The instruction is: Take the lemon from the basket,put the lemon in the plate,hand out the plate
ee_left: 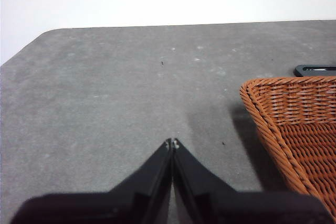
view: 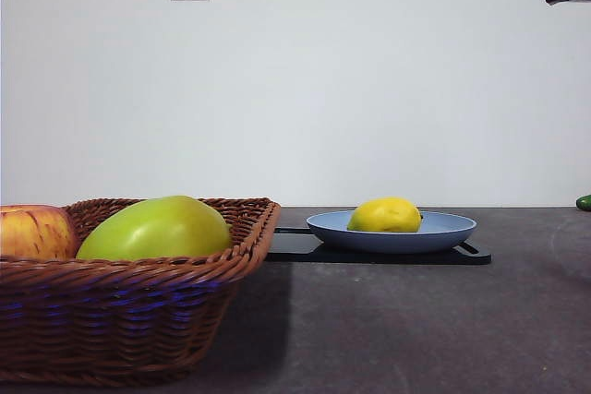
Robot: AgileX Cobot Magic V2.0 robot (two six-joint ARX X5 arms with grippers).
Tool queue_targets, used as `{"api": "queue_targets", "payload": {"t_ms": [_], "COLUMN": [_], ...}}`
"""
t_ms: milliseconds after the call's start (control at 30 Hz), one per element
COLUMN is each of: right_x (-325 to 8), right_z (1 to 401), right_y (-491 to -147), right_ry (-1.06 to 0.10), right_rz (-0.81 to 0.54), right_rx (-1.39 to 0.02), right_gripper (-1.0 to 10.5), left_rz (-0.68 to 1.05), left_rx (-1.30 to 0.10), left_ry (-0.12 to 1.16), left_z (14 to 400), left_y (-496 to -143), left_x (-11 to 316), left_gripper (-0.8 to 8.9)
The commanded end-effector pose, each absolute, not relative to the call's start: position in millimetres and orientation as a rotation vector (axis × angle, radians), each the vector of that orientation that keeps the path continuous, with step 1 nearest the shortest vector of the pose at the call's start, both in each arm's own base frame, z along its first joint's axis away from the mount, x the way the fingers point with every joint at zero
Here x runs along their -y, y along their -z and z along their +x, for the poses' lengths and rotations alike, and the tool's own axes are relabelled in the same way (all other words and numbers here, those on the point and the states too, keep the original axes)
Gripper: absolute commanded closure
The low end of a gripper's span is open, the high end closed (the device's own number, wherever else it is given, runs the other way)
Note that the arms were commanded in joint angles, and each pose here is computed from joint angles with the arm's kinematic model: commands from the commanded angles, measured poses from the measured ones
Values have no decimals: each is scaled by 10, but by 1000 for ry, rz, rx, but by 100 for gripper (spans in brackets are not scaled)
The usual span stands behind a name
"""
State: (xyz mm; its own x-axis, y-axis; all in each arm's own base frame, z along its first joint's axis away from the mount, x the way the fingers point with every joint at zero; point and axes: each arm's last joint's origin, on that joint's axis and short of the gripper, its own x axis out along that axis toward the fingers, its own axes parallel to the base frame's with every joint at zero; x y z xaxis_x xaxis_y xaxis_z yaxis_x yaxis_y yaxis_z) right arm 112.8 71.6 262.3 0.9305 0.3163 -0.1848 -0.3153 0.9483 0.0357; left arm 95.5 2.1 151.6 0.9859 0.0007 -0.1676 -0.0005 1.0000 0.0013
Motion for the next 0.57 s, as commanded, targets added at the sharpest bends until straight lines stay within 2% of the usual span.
{"api": "queue_targets", "payload": {"t_ms": [33, 200, 300, 567], "right_x": [-725, -610, -493, -217], "right_z": [1126, 1024, 943, 877], "right_y": [-2660, -2696, -2656, -2221], "right_ry": [-328, -306, -293, -263], "right_rz": [21, -62, -64, -29], "right_rx": [-177, -127, -88, -56], "right_gripper": [944, 944, 943, 944], "left_rz": [-6, -6, -6, -6], "left_rx": [-168, -168, -168, -169], "left_ry": [-4, -4, -5, -4], "left_z": [961, 961, 961, 961], "left_y": [-1488, -1488, -1488, -1488], "left_x": [-24, -24, -24, -24], "left_gripper": [805, 805, 805, 805]}}
